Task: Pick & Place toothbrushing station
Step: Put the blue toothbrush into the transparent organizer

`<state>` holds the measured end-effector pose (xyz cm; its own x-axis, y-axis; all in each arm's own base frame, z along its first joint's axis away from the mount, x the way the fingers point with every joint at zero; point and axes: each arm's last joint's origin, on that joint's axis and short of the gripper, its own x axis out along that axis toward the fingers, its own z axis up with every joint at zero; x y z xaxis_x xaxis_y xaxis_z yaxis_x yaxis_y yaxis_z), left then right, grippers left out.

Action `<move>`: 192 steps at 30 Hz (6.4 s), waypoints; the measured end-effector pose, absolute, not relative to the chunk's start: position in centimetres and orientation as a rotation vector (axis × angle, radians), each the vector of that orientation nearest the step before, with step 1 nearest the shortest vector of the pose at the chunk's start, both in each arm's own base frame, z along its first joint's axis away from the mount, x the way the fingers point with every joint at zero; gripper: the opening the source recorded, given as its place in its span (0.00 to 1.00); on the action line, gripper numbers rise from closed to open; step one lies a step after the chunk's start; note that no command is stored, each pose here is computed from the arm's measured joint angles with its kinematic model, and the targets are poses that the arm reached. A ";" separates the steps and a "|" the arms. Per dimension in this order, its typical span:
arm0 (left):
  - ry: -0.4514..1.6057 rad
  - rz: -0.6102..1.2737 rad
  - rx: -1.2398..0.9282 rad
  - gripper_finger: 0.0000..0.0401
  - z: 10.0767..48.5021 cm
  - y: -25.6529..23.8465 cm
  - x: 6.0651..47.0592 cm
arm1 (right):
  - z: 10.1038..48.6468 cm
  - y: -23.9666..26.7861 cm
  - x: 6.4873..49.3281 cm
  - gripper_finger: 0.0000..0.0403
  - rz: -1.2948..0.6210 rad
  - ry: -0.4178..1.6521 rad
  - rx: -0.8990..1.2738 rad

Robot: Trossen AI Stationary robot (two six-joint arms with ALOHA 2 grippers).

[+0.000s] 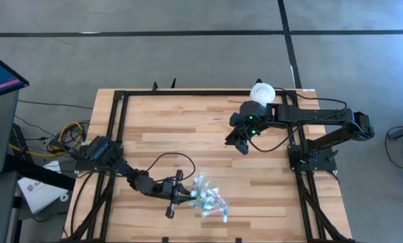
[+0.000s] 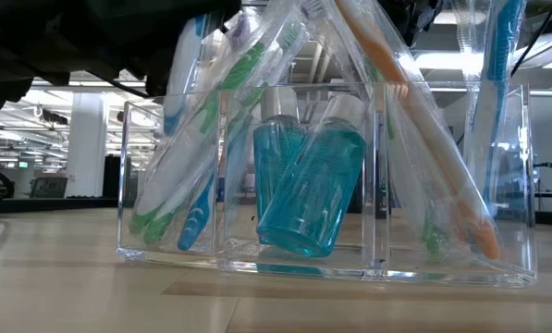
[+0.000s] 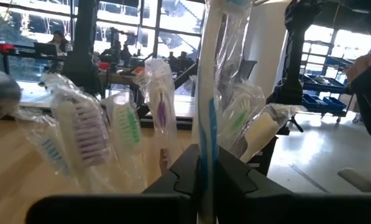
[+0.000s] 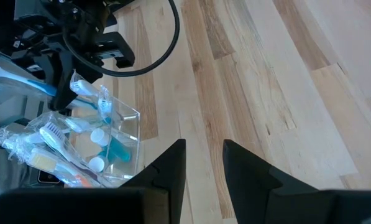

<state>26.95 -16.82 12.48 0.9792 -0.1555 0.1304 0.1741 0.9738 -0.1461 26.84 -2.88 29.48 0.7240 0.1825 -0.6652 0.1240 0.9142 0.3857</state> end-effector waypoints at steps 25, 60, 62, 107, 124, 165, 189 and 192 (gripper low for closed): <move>-0.049 -0.109 -0.169 0.09 9.8 -17.3 27.2 | 29.5 -2.6 26.9 0.24 0.046 0.764 0.418; -0.028 -0.175 -0.086 0.08 12.0 -17.3 27.3 | 29.6 -2.5 26.9 0.24 0.053 0.758 0.402; -0.018 -0.178 -0.083 0.08 11.9 -17.4 27.2 | 29.6 -2.4 27.0 0.24 0.058 0.758 0.400; -0.070 -0.149 -0.047 0.26 13.6 -17.2 27.2 | 29.6 -1.7 27.1 0.24 0.087 0.755 0.378; -0.052 -0.146 -0.027 0.03 14.0 -17.3 27.0 | 29.7 -1.7 27.1 0.24 0.088 0.751 0.377; 0.062 -0.025 -0.067 0.06 12.7 -17.9 26.4 | 29.6 -1.7 27.1 0.24 0.087 0.751 0.380; 0.062 -0.020 -0.037 0.25 12.9 -17.9 26.3 | 29.7 -1.7 27.1 0.24 0.078 0.745 0.348; 0.045 -0.022 -0.021 0.26 13.5 -17.8 26.2 | 29.7 -1.8 27.1 0.24 0.074 0.745 0.346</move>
<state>26.20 -17.83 13.50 0.9987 -0.0221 -0.0451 0.0211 0.9996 -0.0212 27.11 -1.76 29.66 0.7351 0.1874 -0.6516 0.0561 0.9409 0.3339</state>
